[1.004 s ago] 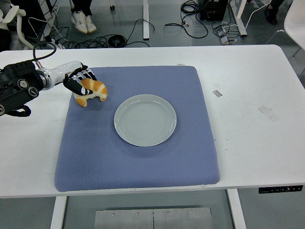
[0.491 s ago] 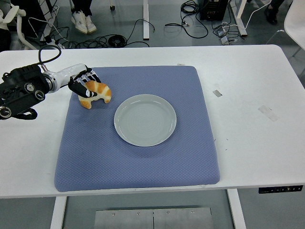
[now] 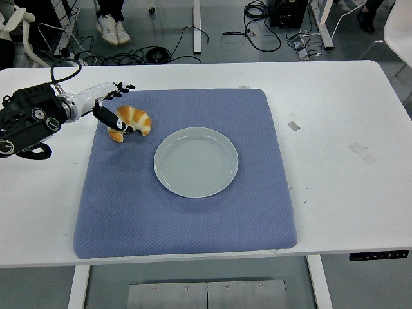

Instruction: Place the bread on the table

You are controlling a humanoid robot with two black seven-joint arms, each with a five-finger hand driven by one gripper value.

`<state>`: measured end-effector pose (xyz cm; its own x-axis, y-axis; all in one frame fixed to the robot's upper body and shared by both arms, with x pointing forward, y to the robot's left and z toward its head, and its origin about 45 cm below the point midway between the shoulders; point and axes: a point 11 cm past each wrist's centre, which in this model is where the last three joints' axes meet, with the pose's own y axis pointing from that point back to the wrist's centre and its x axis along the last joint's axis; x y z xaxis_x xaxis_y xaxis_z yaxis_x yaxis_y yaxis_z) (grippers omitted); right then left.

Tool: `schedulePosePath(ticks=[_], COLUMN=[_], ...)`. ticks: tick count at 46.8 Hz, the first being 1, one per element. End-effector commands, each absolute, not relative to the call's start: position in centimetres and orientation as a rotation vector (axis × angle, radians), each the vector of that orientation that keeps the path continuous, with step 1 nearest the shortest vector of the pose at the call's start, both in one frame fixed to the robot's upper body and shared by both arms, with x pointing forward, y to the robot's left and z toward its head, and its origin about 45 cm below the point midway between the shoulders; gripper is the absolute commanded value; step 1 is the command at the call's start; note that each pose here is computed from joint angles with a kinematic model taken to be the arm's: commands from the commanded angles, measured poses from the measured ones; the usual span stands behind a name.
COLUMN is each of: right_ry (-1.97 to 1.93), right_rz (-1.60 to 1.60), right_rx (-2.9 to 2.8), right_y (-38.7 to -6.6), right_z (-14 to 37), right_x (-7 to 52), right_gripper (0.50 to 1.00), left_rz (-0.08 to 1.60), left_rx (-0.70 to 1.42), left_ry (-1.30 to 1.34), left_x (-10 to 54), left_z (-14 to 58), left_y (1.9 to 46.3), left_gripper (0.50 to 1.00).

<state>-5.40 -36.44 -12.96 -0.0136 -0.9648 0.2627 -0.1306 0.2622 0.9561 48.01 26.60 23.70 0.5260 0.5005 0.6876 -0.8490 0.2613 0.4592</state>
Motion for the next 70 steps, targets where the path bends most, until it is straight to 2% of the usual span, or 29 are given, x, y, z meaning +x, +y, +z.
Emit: schedulePosePath(ticks=[1,20,32,38,49,70], right_ry=[-1.414,-1.413,-1.415,-1.416,-1.416,-1.416], right_rz=[-0.942,-0.941,-0.941,-0.943,-0.943,-0.943], right_rx=[1.103,1.104,1.104,1.102,1.102,1.102], right_y=[-36.4,-36.4,-36.4,-36.4,-36.4,-36.4], right_z=[-13.0,-13.0,-13.0,-13.0,-13.0,-13.0], right_x=[-5.5,-5.5,-5.4,-5.5,-5.5,-5.5], right_gripper=[1.000,1.000,1.000,1.000,1.000,1.000], left_rz=[0.975,1.117,1.262,1.180,1.275,1.254], left_rx=[0.886,0.696,0.460,0.244,0.136,-0.226], left_ry=[-0.447,-0.407,-0.171,0.050,0.152,0.472], left_x=[48.3,50.0,50.4,50.3,51.2,52.3], left_z=[24.3,28.7,30.7,32.0,32.6,30.0], left_y=[26.6,26.9,29.8,29.2,31.9,30.7], left_gripper=[0.980,0.980,0.981,0.981,0.981,0.981])
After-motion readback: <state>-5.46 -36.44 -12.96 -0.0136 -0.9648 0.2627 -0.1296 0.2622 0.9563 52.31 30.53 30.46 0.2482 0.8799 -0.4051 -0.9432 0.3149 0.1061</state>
